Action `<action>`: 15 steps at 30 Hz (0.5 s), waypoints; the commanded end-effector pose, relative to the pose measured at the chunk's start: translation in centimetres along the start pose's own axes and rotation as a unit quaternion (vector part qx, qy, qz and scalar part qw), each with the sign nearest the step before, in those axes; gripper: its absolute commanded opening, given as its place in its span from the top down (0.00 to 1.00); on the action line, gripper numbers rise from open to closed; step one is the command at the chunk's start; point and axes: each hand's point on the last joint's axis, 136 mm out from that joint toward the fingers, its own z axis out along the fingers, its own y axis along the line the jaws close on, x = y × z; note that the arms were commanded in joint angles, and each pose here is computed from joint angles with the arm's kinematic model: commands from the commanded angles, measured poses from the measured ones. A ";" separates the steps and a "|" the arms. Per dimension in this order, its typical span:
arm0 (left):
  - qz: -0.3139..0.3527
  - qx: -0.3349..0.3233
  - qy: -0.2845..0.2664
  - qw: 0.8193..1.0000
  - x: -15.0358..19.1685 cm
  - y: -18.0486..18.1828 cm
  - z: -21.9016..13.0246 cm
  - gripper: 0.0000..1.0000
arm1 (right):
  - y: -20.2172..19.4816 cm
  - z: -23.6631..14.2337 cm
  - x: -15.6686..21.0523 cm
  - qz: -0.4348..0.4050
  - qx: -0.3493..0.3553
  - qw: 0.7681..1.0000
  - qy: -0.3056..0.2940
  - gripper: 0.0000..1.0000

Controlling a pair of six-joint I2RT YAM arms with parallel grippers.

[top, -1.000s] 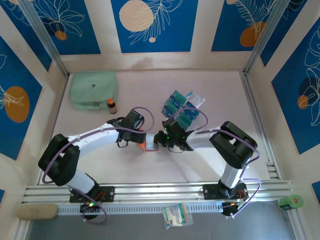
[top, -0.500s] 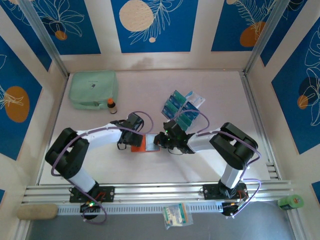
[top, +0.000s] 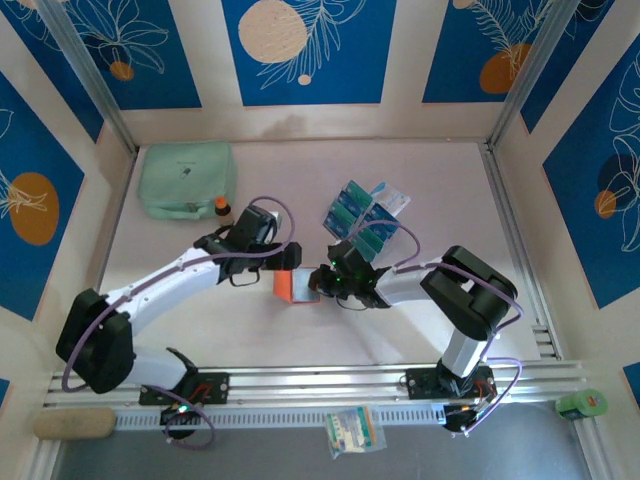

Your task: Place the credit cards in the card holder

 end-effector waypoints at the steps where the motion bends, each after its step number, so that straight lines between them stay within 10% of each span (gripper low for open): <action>1: -0.060 0.106 -0.021 0.992 -1.6 -4.5 -1.3 0.16 | -3.2 -0.2 1.9 0.009 0.059 0.998 0.024 1.00; 15: -0.223 0.187 -0.042 0.956 1.4 -4.7 2.1 0.15 | -3.5 -0.1 2.2 0.018 0.058 0.998 0.022 1.00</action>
